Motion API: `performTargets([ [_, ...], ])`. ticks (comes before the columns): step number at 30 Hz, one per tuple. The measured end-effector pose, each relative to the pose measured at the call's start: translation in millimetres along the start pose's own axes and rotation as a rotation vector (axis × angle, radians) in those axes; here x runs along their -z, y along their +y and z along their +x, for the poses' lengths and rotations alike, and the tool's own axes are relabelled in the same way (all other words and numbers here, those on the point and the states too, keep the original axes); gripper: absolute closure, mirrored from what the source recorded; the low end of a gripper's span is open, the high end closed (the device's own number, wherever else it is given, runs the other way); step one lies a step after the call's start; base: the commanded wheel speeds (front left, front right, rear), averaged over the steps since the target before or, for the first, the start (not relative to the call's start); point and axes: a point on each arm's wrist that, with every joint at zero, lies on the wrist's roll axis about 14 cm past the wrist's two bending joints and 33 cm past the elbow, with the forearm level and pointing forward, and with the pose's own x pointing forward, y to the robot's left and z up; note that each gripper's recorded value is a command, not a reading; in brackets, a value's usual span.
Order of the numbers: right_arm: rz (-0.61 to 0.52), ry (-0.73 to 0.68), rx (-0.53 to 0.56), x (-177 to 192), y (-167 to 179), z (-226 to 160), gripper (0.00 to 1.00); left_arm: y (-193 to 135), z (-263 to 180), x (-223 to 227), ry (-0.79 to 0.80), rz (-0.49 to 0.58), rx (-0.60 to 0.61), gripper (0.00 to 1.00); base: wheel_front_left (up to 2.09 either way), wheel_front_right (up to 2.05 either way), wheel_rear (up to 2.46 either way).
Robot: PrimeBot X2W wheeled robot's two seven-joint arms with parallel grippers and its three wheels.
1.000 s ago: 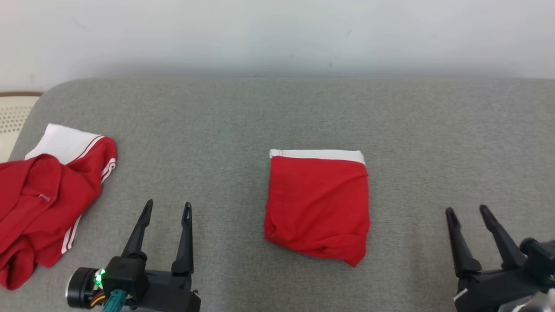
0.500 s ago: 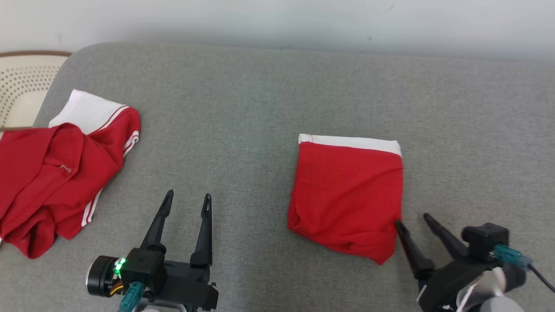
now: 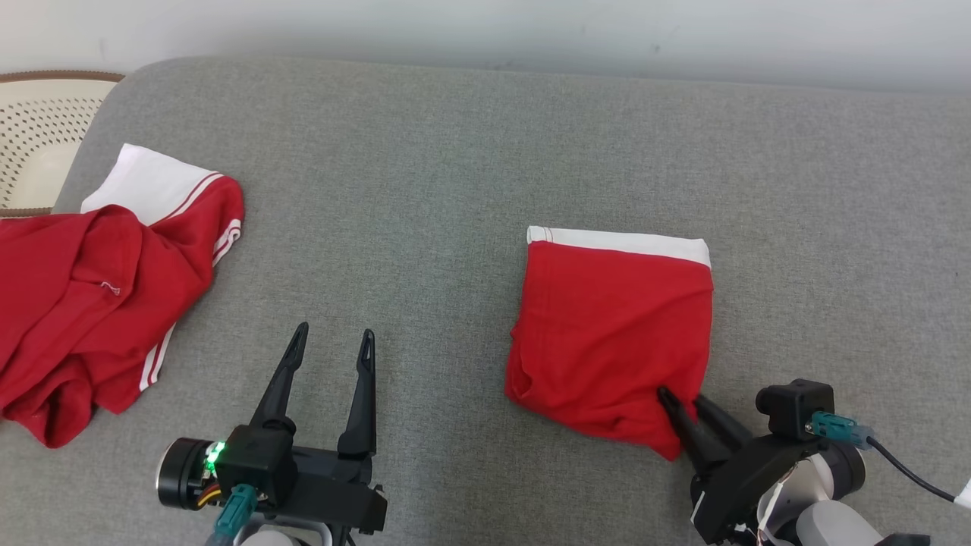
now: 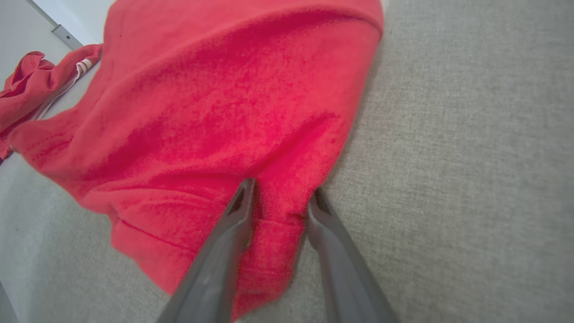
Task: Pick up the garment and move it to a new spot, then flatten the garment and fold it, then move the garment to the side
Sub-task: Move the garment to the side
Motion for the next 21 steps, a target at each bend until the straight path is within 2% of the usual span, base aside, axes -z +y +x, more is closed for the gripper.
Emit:
performTargets([
  [8,-0.007,-0.043,0.055,-6,-18,-6,1.0,-5,5,1,-0.005,-0.004,0.013,0.0,0.0,0.0,0.0],
  [21,-0.048,-0.079,0.261,-1,-68,-64,1.0,-28,26,-6,-0.056,-0.022,0.072,0.0,0.0,0.0,0.0],
])
